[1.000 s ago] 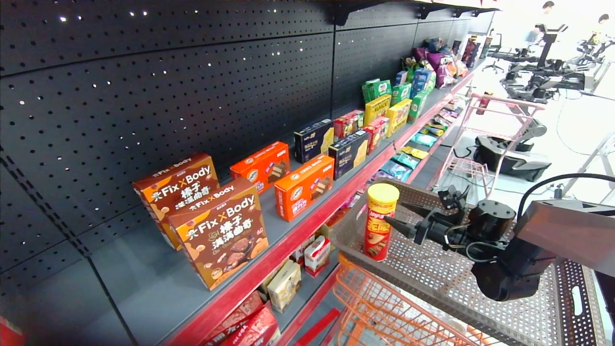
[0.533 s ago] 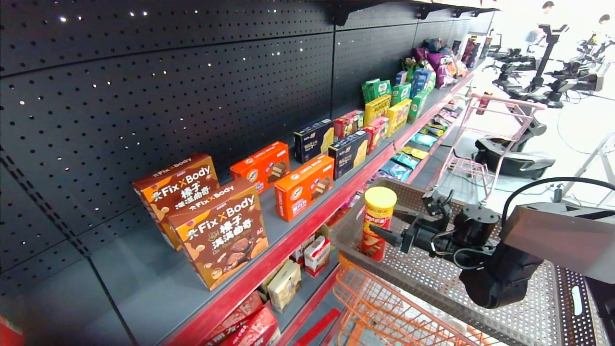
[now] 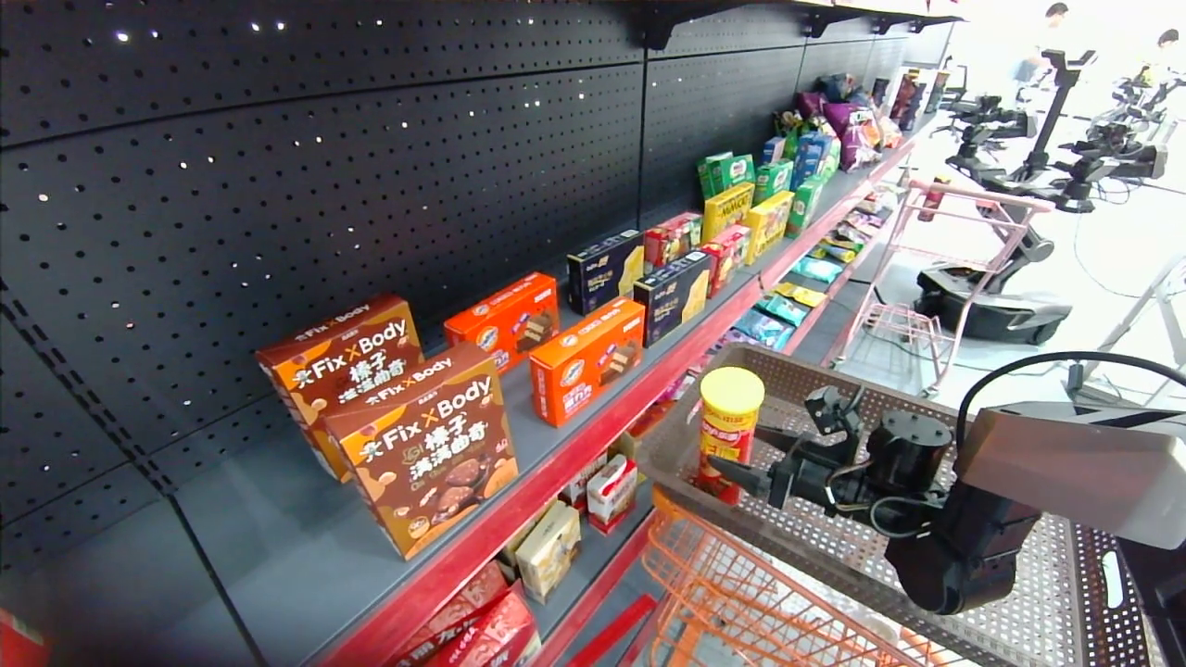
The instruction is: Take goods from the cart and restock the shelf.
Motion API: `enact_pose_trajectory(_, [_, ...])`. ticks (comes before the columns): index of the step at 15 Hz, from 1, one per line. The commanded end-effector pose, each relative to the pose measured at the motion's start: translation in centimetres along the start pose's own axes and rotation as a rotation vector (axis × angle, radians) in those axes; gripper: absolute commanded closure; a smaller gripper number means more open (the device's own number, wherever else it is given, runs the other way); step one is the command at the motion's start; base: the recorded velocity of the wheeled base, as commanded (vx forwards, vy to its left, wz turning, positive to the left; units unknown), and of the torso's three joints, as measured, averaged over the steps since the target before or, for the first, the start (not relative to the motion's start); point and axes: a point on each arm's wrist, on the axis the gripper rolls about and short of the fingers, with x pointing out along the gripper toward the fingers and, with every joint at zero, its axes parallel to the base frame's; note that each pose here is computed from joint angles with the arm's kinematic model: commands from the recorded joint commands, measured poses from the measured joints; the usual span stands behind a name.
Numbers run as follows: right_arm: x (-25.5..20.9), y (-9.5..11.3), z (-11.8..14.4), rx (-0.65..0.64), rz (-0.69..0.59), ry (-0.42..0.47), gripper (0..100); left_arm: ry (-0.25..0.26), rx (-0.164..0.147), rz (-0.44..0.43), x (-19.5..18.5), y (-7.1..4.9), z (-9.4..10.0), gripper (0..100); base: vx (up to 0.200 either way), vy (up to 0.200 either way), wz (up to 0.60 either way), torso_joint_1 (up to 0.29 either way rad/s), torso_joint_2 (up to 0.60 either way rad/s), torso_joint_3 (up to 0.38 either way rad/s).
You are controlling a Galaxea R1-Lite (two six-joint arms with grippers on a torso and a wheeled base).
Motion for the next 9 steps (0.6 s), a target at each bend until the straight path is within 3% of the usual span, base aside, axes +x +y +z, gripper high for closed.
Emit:
enact_pose_trajectory(1, [0.0,-0.4,-0.6,0.007,-0.007,0.007,0,-0.001,-0.001,0.0,0.0,0.0,0.0,0,0.0,0.0,0.0,0.0,0.0,0.0])
enact_pose_trajectory(9, [0.0,-2.3,-1.4,0.004,-0.042,-0.002,0,-0.001,-0.001,0.0,0.0,0.0,0.0,0,0.0,0.0,0.0,0.0,0.0,0.0])
